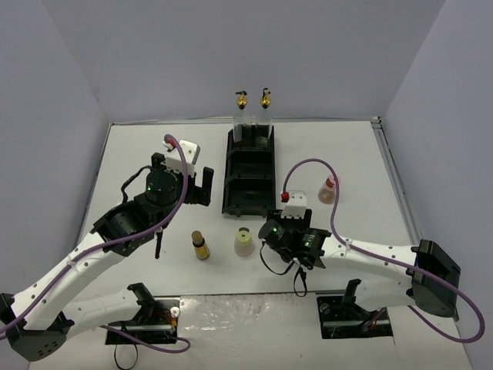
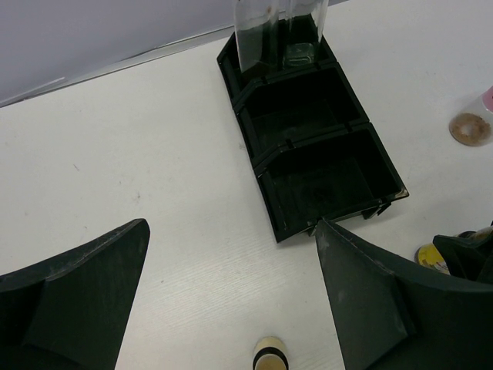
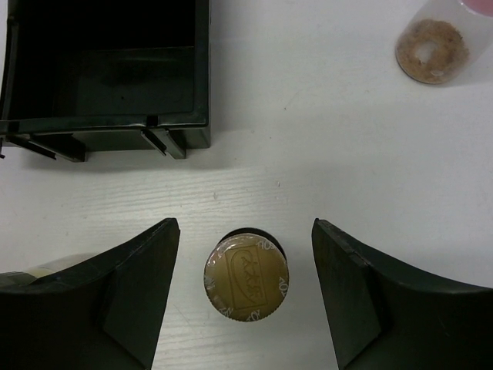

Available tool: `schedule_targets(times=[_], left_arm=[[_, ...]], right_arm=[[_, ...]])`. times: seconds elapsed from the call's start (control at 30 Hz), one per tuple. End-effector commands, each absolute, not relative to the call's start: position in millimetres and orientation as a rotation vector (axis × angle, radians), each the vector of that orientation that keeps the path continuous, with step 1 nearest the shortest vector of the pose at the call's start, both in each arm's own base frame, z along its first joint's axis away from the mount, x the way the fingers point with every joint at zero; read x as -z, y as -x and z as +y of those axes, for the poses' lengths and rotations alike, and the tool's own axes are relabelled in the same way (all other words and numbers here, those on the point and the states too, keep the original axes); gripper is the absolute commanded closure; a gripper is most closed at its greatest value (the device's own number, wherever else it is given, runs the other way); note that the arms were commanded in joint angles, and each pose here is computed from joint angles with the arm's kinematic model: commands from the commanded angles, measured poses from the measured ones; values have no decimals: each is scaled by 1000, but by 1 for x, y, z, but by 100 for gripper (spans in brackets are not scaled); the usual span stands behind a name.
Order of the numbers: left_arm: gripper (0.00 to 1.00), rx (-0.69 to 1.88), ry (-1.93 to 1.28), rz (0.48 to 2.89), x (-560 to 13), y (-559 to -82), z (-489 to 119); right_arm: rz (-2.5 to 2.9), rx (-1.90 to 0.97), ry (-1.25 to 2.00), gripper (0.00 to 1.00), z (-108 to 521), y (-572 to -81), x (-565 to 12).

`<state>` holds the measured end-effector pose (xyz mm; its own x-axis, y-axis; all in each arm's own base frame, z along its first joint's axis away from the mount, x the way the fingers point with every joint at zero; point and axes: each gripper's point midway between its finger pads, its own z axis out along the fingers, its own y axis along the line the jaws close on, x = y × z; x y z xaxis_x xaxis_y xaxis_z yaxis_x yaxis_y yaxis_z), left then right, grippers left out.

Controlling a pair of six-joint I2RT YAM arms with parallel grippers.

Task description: Organize the condiment bottles

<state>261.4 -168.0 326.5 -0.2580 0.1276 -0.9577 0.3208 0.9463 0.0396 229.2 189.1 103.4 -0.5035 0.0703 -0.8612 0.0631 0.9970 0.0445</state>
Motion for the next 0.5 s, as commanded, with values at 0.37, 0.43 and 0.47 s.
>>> schedule_targets(times=[0.37, 0.43, 0.47], left_arm=[[14, 225, -297, 1761, -356, -260, -166], [14, 227, -295, 1760, -356, -260, -166], [14, 226, -295, 1761, -355, -260, -166]], right_arm=[[2067, 2, -157, 35, 185, -231, -93], [2070, 4, -157, 35, 185, -231, -90], [2071, 7, -157, 35, 184, -231, -88]])
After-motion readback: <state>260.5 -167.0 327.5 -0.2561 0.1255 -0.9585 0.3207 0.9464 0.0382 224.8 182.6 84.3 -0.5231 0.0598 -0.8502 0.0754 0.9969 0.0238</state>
